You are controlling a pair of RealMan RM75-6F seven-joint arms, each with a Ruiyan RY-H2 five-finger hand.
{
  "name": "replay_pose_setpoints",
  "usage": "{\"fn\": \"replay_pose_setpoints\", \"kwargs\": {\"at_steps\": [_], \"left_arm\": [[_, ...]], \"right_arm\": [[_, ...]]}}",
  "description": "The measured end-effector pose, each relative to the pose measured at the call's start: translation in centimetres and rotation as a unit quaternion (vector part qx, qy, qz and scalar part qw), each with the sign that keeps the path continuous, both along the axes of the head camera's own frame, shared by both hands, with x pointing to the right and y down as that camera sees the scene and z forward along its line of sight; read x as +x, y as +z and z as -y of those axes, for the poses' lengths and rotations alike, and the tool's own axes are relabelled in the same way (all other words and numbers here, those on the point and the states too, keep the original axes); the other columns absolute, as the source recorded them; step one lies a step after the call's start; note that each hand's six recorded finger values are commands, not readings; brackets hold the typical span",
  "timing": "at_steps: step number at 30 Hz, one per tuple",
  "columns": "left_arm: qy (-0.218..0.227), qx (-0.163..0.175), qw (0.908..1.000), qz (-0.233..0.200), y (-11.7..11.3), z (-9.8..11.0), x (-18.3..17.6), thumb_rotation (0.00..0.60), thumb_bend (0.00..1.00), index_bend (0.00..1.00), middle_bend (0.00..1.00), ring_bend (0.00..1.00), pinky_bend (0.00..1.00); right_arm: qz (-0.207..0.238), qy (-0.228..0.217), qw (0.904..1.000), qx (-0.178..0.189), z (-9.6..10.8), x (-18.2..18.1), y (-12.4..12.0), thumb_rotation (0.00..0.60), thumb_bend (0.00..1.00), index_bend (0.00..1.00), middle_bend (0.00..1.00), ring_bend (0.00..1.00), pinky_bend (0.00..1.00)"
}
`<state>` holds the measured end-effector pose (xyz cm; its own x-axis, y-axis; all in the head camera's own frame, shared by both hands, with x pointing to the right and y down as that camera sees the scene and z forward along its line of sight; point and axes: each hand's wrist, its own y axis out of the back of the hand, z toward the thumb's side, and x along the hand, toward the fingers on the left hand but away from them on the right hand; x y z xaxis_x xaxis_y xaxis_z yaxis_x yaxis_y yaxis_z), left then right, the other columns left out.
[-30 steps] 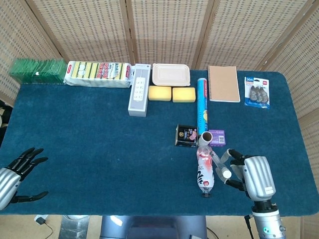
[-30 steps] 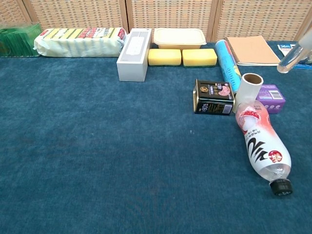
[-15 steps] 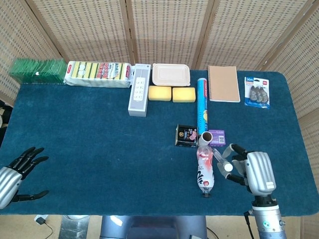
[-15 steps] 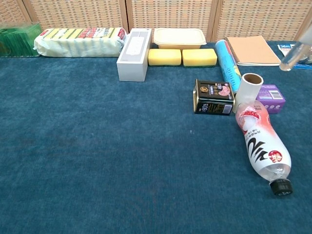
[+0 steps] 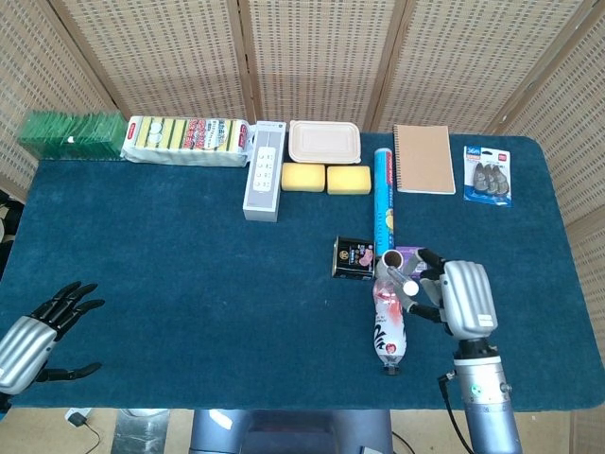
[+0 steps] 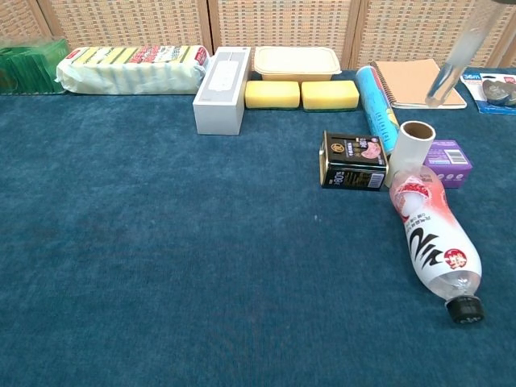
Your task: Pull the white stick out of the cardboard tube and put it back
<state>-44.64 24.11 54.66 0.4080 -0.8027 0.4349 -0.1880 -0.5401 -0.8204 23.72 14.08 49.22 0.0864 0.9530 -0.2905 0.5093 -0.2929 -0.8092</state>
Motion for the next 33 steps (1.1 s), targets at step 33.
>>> {"fn": "replay_pose_setpoints", "kwargs": {"at_steps": [33], "left_arm": [[-0.030,0.012,0.9995,0.008,0.1,0.9,-0.6,0.463,0.11,0.16,0.08,0.03,0.24]], "right_arm": [[-0.065,-0.025,0.9973,-0.023,3.3,-2.6,4.5,0.600,0.41,0.82,0.98,1.00,0.84]]}}
